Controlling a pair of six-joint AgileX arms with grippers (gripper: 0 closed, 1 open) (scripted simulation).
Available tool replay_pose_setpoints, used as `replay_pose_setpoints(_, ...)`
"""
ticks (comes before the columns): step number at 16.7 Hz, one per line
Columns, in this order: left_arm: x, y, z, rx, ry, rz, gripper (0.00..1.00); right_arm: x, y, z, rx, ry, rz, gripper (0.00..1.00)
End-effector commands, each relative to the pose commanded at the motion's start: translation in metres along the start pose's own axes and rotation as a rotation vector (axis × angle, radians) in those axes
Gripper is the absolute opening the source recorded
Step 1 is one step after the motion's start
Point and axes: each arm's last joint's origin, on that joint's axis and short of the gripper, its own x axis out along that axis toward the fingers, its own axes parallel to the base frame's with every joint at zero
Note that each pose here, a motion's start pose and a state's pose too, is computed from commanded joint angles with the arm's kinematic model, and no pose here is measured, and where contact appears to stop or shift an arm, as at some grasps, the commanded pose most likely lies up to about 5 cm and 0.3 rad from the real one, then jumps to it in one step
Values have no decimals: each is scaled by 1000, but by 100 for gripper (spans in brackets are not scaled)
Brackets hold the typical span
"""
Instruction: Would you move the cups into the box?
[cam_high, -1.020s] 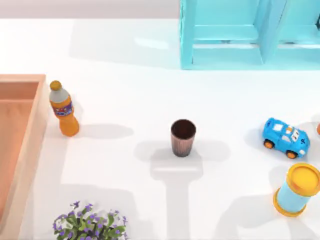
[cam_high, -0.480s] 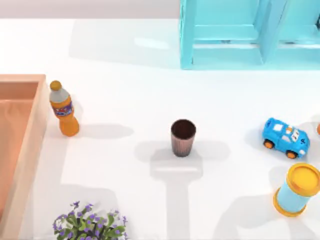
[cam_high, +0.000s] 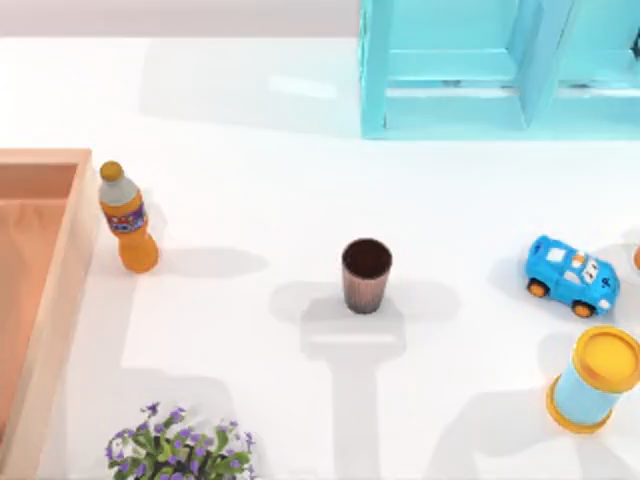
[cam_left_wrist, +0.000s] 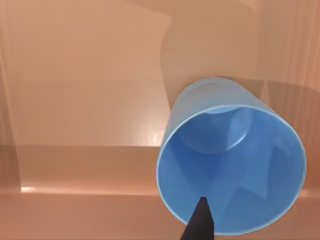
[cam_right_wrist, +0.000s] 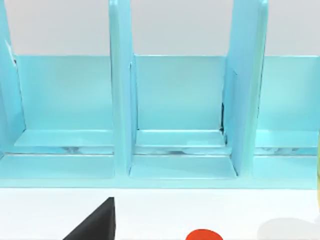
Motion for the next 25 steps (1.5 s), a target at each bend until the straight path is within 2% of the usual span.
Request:
replay_pose_setpoints(3,0,0,0,0,0,0,98,0,0,0,0,0,0,100)
replay_pose_setpoints(4,0,0,0,0,0,0,100,0,0,0,0,0,0,100)
replay_pose_setpoints(14,-4,0,1,0,1,0,100,0,0,0,0,0,0,100)
replay_pose_setpoints(16,-18,2,3,-4,4,0,100,0,0,0,0,0,0,100)
replay_pose_setpoints(22,-87,3,4,-2,1,-1,100,0,0,0,0,0,0,100)
replay_pose_setpoints(25,-100,2,1,1,-1,0,100,0,0,0,0,0,0,100)
